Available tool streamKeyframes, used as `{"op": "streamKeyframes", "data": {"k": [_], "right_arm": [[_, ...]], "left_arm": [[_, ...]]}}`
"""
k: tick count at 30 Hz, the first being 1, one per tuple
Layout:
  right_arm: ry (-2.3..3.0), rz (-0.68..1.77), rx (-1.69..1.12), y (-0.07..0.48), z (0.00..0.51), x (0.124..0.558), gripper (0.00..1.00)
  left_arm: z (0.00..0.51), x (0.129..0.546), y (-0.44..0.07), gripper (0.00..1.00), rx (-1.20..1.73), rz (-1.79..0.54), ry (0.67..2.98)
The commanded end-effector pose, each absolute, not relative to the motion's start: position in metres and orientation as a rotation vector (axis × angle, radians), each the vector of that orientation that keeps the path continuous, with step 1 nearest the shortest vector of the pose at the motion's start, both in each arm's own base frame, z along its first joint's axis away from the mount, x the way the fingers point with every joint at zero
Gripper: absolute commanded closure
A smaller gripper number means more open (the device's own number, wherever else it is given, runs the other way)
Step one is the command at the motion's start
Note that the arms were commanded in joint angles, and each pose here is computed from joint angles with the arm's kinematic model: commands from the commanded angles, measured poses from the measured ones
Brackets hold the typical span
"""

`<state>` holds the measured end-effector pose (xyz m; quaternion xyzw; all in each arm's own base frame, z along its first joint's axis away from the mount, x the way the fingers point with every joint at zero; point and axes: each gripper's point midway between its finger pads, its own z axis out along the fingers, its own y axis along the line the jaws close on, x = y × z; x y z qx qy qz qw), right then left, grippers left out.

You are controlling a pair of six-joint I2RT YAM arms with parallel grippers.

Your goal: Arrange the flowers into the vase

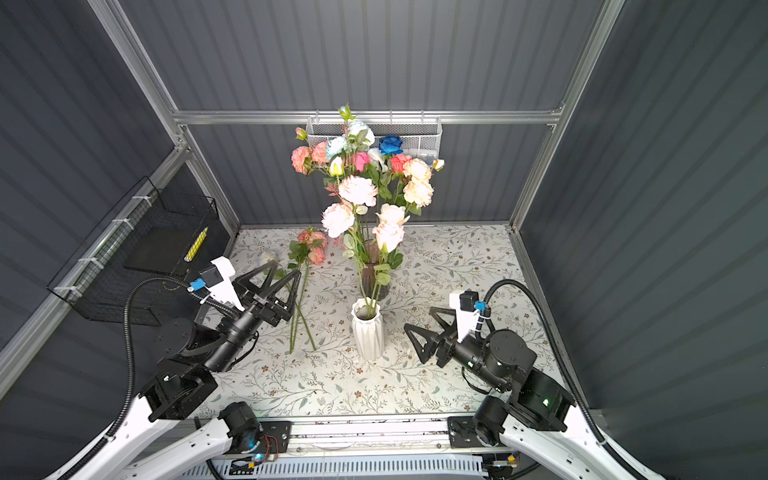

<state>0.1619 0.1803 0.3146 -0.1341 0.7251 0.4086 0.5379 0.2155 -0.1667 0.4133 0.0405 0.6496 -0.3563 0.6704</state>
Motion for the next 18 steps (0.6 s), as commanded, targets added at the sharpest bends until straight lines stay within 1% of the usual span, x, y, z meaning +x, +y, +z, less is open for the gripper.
{"op": "streamKeyframes", "data": {"k": [1, 3, 5, 10, 13, 18], "right_arm": [[1.730, 0.962, -0.273, 0.174, 0.309, 0.164, 0.01], [1.732, 0.957, -0.264, 0.173, 0.307, 0.165, 0.01], [1.734, 0.953, -0.267, 0.172, 0.306, 0.165, 0.01], [1.727, 0.952, -0.270, 0.169, 0.307, 0.162, 0.01], [1.719, 0.950, -0.263, 0.165, 0.307, 0.160, 0.01], [1.708, 0.945, -0.261, 0.160, 0.308, 0.157, 0.01]], "left_arm": [[0.319, 0.242, -0.136, 0.08, 0.012, -0.395, 1.803], [0.297, 0.250, -0.127, 0.12, -0.026, -0.298, 1.869], [0.278, 0.260, -0.118, 0.18, -0.087, -0.277, 1.930], [0.226, 0.293, -0.091, 0.29, -0.282, -0.411, 2.118], [0.190, 0.311, -0.079, 0.38, -0.370, -0.424, 2.226], [0.150, 0.349, -0.056, 0.47, -0.560, -0.502, 2.248]]}}
